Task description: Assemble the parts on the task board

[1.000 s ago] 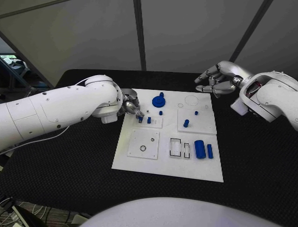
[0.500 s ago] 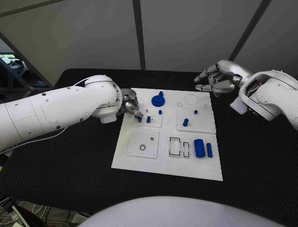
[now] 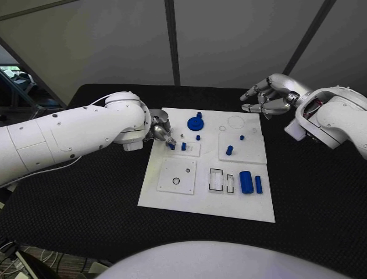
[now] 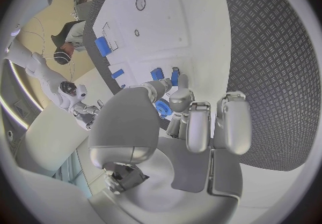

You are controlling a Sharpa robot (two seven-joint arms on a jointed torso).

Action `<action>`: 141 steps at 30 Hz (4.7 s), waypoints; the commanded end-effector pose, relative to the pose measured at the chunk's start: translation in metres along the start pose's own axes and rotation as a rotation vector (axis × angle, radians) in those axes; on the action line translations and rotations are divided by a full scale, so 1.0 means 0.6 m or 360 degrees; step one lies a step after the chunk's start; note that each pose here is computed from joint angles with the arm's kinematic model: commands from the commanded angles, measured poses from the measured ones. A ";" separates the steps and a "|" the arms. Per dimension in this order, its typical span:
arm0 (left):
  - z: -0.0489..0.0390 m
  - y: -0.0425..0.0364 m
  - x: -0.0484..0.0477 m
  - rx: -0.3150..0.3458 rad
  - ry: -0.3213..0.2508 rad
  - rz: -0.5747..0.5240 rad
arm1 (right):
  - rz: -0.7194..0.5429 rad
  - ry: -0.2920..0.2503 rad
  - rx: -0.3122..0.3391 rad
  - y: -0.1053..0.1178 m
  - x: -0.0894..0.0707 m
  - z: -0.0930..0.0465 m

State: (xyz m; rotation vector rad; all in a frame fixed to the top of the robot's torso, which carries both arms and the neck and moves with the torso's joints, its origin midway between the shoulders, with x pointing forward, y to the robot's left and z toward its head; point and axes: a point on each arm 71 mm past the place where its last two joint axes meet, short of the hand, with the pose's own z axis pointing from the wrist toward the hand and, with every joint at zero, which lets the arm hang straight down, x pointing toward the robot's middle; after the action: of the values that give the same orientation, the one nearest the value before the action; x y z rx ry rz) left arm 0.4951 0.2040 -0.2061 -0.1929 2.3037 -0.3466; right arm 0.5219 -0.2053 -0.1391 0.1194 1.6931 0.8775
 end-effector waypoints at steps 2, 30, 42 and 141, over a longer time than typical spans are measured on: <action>-0.001 0.000 0.002 -0.0015 0.0021 0.0050 | -0.0004 0.0010 -0.0018 0.002 0.000 0.001; 0.004 -0.006 0.004 -0.0011 0.0041 0.0063 | -0.0003 0.0016 -0.0021 0.003 0.001 0.001; 0.014 -0.007 0.012 -0.0027 0.0082 0.0089 | -0.0003 0.0016 -0.0021 0.004 0.001 0.000; 0.042 -0.120 0.010 0.0743 -0.0586 0.0470 | -0.0002 -0.0015 -0.0026 0.007 0.003 0.006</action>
State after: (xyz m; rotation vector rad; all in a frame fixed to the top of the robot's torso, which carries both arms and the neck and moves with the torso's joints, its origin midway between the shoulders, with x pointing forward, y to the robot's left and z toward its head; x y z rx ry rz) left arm 0.5114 0.1308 -0.2050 0.2384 1.8049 -0.6443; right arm 0.5230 -0.2007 -0.1397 0.1171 1.6886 0.8836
